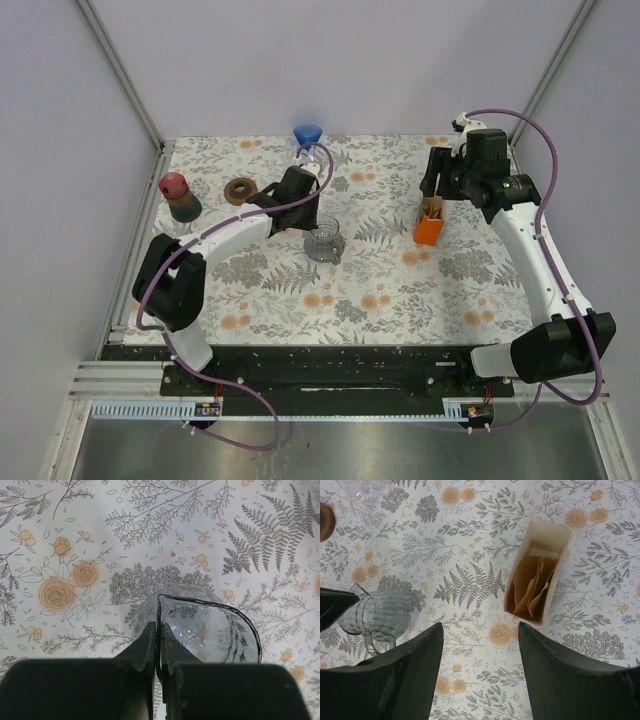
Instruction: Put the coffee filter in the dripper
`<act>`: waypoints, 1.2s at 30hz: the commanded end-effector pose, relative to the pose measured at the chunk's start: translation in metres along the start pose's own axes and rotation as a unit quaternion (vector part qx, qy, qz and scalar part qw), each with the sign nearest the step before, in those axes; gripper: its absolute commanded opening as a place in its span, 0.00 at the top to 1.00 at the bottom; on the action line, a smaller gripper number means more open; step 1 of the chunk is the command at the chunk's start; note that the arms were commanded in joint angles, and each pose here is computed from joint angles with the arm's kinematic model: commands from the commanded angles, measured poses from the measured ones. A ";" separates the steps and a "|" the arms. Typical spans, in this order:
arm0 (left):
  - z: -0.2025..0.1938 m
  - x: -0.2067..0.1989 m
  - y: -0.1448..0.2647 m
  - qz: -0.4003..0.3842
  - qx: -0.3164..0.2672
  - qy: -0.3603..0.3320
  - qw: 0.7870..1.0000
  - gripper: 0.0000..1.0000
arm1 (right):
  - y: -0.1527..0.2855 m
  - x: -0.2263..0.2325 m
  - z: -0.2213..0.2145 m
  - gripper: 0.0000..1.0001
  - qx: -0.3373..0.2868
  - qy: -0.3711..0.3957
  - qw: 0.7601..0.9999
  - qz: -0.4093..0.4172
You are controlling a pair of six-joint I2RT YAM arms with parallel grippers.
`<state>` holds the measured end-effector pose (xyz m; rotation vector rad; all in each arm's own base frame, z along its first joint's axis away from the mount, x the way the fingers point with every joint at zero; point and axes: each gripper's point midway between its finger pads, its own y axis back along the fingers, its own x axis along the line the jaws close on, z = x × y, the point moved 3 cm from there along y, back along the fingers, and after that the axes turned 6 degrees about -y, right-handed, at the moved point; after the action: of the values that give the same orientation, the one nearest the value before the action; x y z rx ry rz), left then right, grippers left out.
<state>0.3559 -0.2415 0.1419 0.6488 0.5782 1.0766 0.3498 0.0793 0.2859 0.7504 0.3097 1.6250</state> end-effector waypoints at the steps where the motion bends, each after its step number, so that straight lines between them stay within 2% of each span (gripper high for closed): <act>1: 0.027 0.005 -0.015 0.031 -0.066 0.030 0.997 1.00 | 0.006 0.012 0.009 0.30 -0.029 0.002 0.999 0.027; 6: 0.016 0.016 -0.031 0.073 -0.057 0.062 0.994 1.00 | -0.005 0.032 0.000 0.30 -0.015 0.007 0.998 0.062; 11: 0.005 0.015 -0.038 0.075 -0.038 0.063 0.994 0.98 | -0.012 0.083 -0.025 0.29 0.006 0.104 0.985 0.140; 13: 0.003 0.015 -0.036 0.074 -0.032 0.065 0.995 0.84 | -0.015 0.099 -0.038 0.29 0.021 0.131 0.976 0.171; 14: 0.001 0.014 -0.035 0.072 -0.026 0.068 0.995 0.74 | -0.018 0.105 -0.044 0.29 0.028 0.141 0.973 0.182; 15: 0.000 0.014 -0.033 0.071 -0.020 0.072 0.995 0.60 | -0.021 0.110 -0.051 0.29 0.036 0.150 0.969 0.191; 16: 0.000 0.011 -0.030 0.063 -0.016 0.074 0.995 0.53 | -0.024 0.116 -0.059 0.29 0.048 0.158 0.966 0.201; 19: 0.000 0.006 -0.020 0.048 -0.002 0.085 0.995 0.39 | -0.033 0.132 -0.089 0.31 0.090 0.187 0.950 0.233; 20: 0.004 0.004 -0.014 0.041 0.002 0.088 0.995 0.38 | -0.035 0.137 -0.097 0.32 0.101 0.196 0.945 0.244; 25: 0.028 0.013 0.014 0.004 0.008 0.098 0.995 0.30 | -0.043 0.159 -0.134 0.49 0.135 0.192 0.923 0.306; 28: 0.049 0.041 0.028 0.025 -0.029 0.089 0.995 0.27 | -0.053 0.171 -0.151 0.64 0.144 0.161 0.917 0.336; 31: 0.062 0.068 0.039 0.044 -0.062 0.090 0.993 0.24 | -0.062 0.187 -0.169 0.73 0.158 0.171 0.907 0.352; 34: 0.069 0.098 0.042 0.074 -0.076 0.088 0.991 0.24 | -0.083 0.186 -0.182 0.80 0.174 0.173 0.914 0.324; 36: 0.069 0.122 0.041 0.107 -0.075 0.086 0.988 0.24 | -0.105 0.170 -0.188 0.87 0.186 0.173 0.932 0.257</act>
<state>0.4030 -0.1551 0.1788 0.5315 0.6957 1.3112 0.2852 0.2967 0.1431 0.9228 0.7476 2.3332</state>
